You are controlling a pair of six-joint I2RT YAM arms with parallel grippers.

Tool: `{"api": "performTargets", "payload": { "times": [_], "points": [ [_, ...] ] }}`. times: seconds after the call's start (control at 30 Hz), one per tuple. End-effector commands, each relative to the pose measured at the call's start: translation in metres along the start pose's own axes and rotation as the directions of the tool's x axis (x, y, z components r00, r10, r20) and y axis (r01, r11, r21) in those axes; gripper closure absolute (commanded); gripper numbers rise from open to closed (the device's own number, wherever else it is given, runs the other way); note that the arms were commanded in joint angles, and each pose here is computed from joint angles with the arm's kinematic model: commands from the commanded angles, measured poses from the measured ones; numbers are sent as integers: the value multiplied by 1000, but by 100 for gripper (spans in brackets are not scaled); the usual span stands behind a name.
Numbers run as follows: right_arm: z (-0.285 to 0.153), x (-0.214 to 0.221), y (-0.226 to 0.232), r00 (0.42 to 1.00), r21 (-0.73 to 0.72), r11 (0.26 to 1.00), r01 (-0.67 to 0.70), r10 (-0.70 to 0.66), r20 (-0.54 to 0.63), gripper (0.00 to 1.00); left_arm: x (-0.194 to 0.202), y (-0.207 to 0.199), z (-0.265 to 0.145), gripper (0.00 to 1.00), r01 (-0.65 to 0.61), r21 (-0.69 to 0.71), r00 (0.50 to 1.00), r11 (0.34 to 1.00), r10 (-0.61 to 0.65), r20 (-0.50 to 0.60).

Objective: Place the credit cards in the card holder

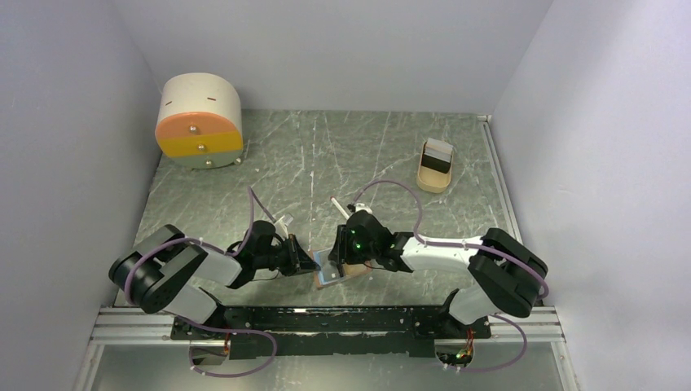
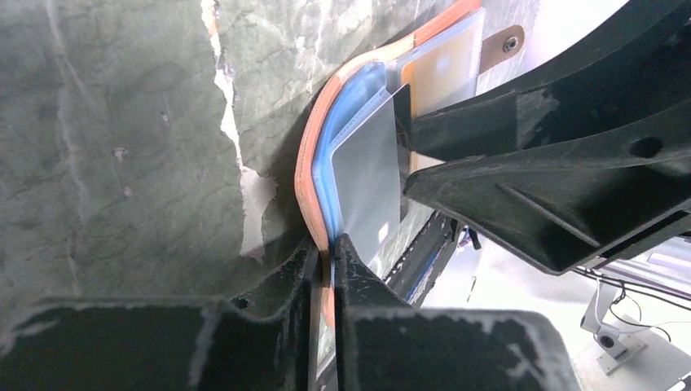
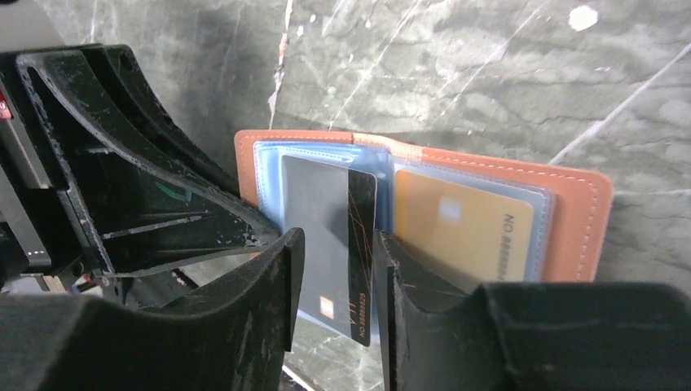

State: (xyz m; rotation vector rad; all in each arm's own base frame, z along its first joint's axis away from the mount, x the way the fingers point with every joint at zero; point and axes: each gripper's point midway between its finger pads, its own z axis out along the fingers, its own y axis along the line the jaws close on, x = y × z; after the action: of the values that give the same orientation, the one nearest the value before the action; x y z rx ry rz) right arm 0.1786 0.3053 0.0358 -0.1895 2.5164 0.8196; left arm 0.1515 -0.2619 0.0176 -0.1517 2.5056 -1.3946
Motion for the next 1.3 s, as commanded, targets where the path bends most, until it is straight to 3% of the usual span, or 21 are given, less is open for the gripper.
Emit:
{"api": "performTargets", "payload": {
  "times": [0.0,0.2,0.4,0.57,0.73,1.07,1.27],
  "points": [
    [1,3,24,999,-132,990,-41,40,-9,61,4,-17,-3,87,-31,67,999,997,33,-23],
    [9,12,20,998,-126,991,-53,48,-43,62,3,-32,-8,83,-51,126,999,991,52,-8],
    [-1,1,14,999,-91,995,-33,33,-4,59,-1,-37,-12,80,-81,132,997,988,79,18],
    [-9,-5,8,1000,-60,998,-11,12,17,55,-3,-39,-13,90,-100,128,995,987,98,23],
    [-21,-12,2,999,-27,1000,9,-8,41,54,-3,-41,-12,91,-140,102,990,985,141,-9],
    [-19,-9,-2,998,-38,998,46,-44,44,82,4,-53,-22,91,-231,87,961,969,241,-133],
    [-4,5,0,1000,-86,996,20,-19,12,87,-3,-60,-26,91,-259,72,950,963,267,-160]
  ]
}}
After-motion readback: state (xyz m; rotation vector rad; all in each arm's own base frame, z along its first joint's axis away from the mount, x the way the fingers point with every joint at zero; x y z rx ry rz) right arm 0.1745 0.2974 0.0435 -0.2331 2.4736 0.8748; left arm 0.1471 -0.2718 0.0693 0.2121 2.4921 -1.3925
